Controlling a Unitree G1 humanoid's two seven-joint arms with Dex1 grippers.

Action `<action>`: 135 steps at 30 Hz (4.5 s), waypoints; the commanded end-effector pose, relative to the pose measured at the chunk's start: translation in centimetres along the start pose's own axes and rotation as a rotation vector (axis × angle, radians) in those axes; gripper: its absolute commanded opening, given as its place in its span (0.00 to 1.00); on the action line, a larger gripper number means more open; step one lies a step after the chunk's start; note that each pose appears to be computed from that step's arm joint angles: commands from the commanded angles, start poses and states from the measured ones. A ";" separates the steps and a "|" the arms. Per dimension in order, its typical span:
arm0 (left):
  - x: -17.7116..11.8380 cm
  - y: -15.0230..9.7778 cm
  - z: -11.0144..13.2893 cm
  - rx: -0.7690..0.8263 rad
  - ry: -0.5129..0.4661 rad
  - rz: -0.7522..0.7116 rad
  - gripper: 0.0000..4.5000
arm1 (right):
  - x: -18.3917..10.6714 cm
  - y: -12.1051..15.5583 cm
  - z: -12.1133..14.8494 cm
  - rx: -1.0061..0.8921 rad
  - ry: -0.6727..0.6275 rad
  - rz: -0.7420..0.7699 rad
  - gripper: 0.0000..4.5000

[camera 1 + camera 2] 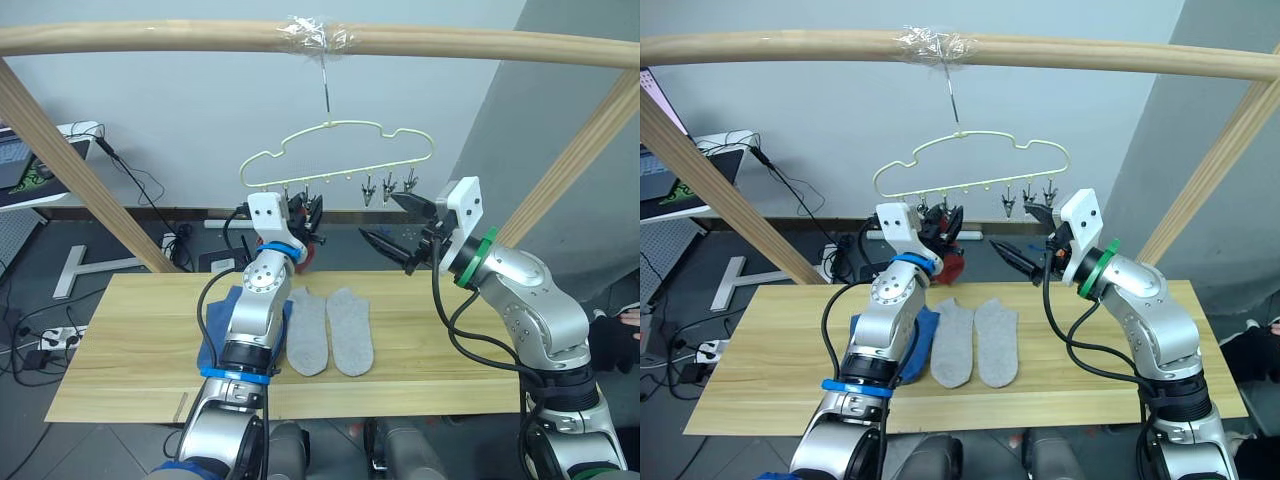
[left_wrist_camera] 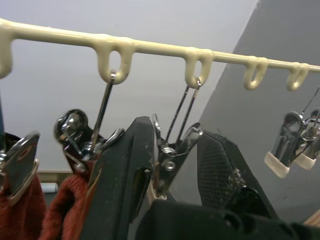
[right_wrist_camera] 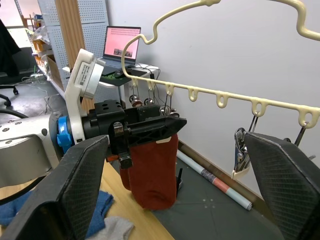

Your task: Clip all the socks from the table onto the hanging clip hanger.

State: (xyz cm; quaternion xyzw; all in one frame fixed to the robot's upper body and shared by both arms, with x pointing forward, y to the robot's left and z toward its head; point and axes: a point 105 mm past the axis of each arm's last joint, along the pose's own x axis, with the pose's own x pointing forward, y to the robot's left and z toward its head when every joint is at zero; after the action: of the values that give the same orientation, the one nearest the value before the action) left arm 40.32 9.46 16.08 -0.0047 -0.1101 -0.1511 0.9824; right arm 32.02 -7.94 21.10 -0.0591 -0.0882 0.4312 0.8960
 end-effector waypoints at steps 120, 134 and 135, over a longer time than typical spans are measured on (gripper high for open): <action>-3.3 0.5 0.3 -0.100 0.077 -0.077 0.00 | 1.8 6.1 -24.2 -0.060 0.671 0.152 0.22; -3.6 0.5 0.1 -0.435 0.137 -0.150 0.00 | 2.4 6.1 -15.7 0.242 0.282 0.186 0.01; -3.7 0.7 0.0 -0.464 0.144 -0.151 0.00 | 2.4 6.2 -14.5 0.300 0.255 0.192 0.01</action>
State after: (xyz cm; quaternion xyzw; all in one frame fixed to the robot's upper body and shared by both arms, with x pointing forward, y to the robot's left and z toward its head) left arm 37.31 11.14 16.21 -0.1793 -0.0307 -0.2370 0.9543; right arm 31.73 -3.48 1.98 -0.0443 0.1426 0.4906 0.8585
